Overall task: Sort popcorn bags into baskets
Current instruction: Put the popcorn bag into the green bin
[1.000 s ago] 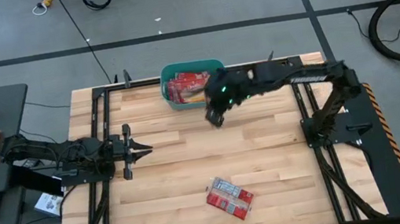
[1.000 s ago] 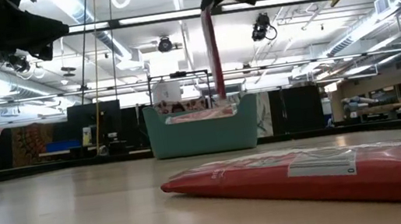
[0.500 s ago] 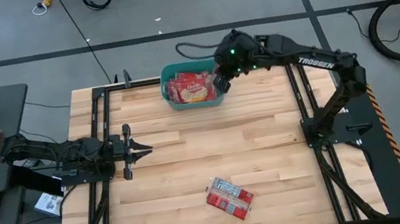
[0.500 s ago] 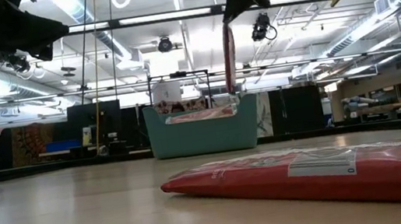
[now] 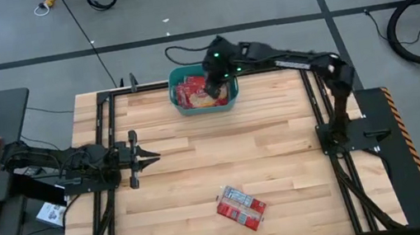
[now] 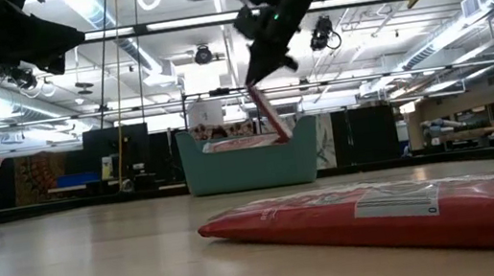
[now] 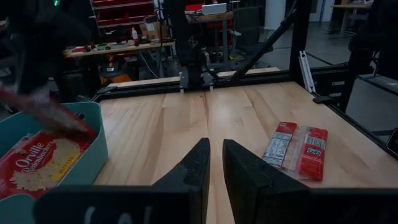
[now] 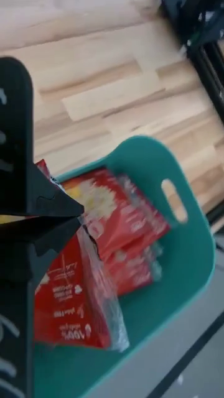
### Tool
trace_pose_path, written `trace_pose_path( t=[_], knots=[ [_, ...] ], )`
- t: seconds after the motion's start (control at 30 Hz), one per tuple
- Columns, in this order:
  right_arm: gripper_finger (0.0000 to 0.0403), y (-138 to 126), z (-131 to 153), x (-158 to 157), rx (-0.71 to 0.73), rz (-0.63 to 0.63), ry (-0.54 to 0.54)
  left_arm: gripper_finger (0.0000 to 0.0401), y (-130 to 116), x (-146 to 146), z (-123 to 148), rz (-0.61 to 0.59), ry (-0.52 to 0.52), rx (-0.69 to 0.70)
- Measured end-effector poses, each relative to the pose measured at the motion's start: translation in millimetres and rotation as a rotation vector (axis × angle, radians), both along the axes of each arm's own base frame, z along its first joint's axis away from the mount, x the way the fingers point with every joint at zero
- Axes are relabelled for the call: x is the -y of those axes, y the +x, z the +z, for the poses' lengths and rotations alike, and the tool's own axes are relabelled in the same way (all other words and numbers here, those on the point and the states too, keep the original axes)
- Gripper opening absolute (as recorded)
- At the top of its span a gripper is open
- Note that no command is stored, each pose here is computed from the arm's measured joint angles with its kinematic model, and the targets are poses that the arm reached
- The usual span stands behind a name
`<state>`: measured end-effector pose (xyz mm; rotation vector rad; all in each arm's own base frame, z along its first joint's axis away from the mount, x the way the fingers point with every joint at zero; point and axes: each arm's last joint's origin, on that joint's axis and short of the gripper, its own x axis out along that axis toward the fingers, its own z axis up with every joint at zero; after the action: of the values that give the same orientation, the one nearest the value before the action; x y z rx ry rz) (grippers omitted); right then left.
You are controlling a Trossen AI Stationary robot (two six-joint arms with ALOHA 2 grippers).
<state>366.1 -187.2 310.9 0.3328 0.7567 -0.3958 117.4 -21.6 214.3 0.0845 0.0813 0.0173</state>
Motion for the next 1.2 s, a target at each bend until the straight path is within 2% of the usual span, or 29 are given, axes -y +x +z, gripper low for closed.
trace_pose_path(
  t=[0.23, 0.47, 0.63, 0.77, 0.93, 1.2],
  knots=[
    [0.0008, 32.6, -45.2, 16.2, 0.043, 0.065, 0.023, 0.0048, 0.0, 0.0, 0.0, 0.0, 0.0, 0.0],
    [0.0024, 51.8, -73.7, 24.7, 0.099, 0.093, 0.042, 0.0048, 0.0, 0.0, -0.1, 0.0, 0.001, -0.001],
    [0.0068, 50.8, -70.4, 23.5, 0.109, 0.097, 0.058, 0.0048, 0.0, 0.0, -0.5, 0.0, 0.001, -0.005],
    [0.0114, 41.8, -48.9, 16.9, 0.118, 0.1, 0.051, 0.0048, -0.1, 0.0, -0.5, 0.0, 0.001, -0.005],
    [0.0143, 36.9, -30.7, -20.2, 0.023, 0.129, 0.022, 0.0048, -0.1, 0.0, -0.6, 0.0, 0.002, -0.006],
    [0.0145, 51.7, -38.9, -117.5, -0.149, 0.285, 0.02, 0.0048, -0.1, 0.0, -0.6, 0.0, 0.002, -0.006]
  ],
)
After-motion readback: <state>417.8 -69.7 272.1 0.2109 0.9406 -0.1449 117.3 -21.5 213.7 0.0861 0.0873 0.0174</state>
